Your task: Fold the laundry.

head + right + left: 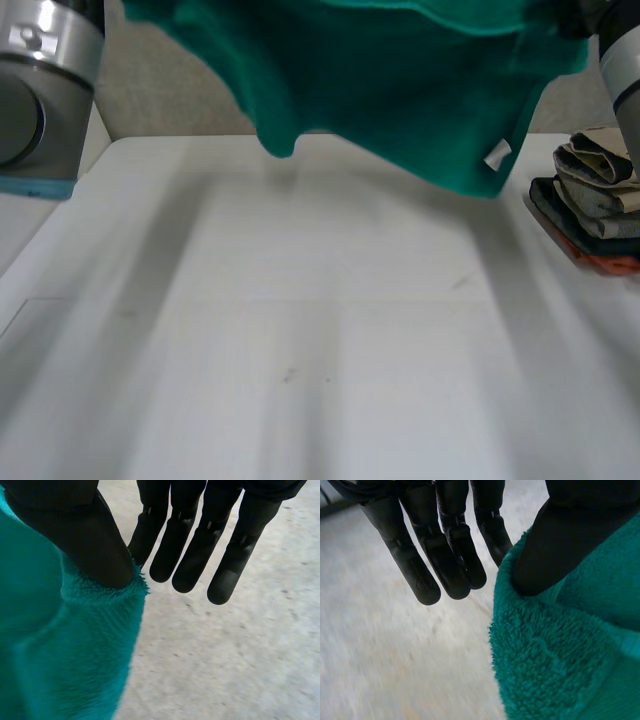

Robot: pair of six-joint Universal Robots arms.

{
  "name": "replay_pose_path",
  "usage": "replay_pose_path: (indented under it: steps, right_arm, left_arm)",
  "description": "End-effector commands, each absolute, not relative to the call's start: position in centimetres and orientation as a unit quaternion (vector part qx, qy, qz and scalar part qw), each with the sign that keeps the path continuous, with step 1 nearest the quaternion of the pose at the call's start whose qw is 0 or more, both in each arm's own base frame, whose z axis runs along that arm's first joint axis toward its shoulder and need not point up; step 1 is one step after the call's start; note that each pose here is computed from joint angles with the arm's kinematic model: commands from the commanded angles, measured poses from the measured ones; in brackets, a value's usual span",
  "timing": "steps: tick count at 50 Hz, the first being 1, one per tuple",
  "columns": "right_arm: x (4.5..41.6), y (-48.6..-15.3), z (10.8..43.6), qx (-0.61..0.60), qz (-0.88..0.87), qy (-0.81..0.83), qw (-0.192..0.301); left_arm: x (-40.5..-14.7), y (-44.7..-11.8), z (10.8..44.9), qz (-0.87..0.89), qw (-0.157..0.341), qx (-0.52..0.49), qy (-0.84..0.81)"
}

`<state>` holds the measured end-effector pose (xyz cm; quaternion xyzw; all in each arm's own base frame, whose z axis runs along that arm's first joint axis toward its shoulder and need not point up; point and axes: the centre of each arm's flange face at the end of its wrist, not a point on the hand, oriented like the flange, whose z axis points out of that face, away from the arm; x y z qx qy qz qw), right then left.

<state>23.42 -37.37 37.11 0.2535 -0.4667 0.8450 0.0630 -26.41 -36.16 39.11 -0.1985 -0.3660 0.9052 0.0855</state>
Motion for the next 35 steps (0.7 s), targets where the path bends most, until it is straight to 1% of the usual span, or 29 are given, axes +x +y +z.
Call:
replay_pose_path:
  steps: [1,3,4,6,7,8,10,11,14,16,18,19,22,25,26,28,29,30,35]
  right_arm:
    - [24.0,-35.1,32.3,0.345,0.749,-0.566,-0.005]
    - [23.9,-34.6,31.0,0.358,0.717,-0.598,-0.015]
    - [23.6,-34.2,29.1,0.374,0.678,-0.633,-0.019]
    - [23.2,-33.8,26.6,0.398,0.630,-0.667,-0.016]
    - [23.0,-33.3,24.1,0.428,0.579,-0.694,-0.012]
    - [22.7,-32.9,22.8,0.445,0.549,-0.707,-0.007]
    - [22.4,-32.4,20.9,0.471,0.507,-0.721,-0.001]
    - [22.1,-31.9,19.2,0.492,0.472,-0.732,-0.004]
    - [22.1,-31.6,16.9,0.499,0.444,-0.744,-0.012]
    - [22.2,-31.9,15.4,0.495,0.446,-0.745,-0.014]
    - [22.3,-32.3,15.2,0.487,0.461,-0.742,-0.009]
    - [22.0,-33.0,15.1,0.467,0.479,-0.743,-0.002]
    - [21.7,-33.8,14.9,0.415,0.509,-0.754,0.001]
    - [21.4,-33.8,16.4,0.378,0.542,-0.751,0.006]
    - [21.2,-33.2,18.2,0.358,0.567,-0.742,0.006]
    - [21.1,-32.4,19.3,0.346,0.580,-0.737,0.004]
    - [20.8,-31.5,19.9,0.334,0.585,-0.739,0.001]
    - [20.7,-31.1,20.0,0.329,0.587,-0.740,-0.001]
    - [20.2,-28.7,19.7,0.292,0.571,-0.767,-0.024]
  left_arm:
    - [-24.8,-35.5,31.2,0.823,0.091,-0.217,-0.518]
    - [-24.6,-34.8,29.4,0.803,0.092,-0.221,-0.545]
    - [-24.1,-34.1,27.5,0.784,0.092,-0.224,-0.571]
    - [-23.7,-33.3,25.8,0.767,0.090,-0.228,-0.593]
    - [-23.6,-32.7,24.7,0.756,0.087,-0.234,-0.606]
    - [-23.4,-31.9,23.1,0.739,0.082,-0.245,-0.623]
    - [-23.3,-30.9,21.4,0.720,0.075,-0.263,-0.638]
    - [-23.3,-30.2,20.2,0.707,0.071,-0.279,-0.646]
    - [-23.2,-29.2,18.1,0.684,0.058,-0.314,-0.656]
    - [-23.0,-29.1,16.5,0.668,0.040,-0.342,-0.660]
    - [-22.9,-29.2,16.0,0.661,0.027,-0.354,-0.661]
    - [-22.8,-29.3,15.6,0.656,0.014,-0.364,-0.661]
    - [-22.8,-29.3,15.4,0.654,0.003,-0.375,-0.657]
    - [-22.9,-29.2,15.9,0.659,0.002,-0.377,-0.651]
    - [-23.0,-29.1,16.1,0.662,0.002,-0.377,-0.648]
    - [-23.1,-29.1,16.7,0.668,0.001,-0.376,-0.642]
    - [-23.0,-29.0,17.1,0.672,0.000,-0.375,-0.639]
    - [-23.0,-28.8,17.8,0.679,0.000,-0.372,-0.633]
    - [-23.1,-28.3,18.8,0.688,0.012,-0.359,-0.631]
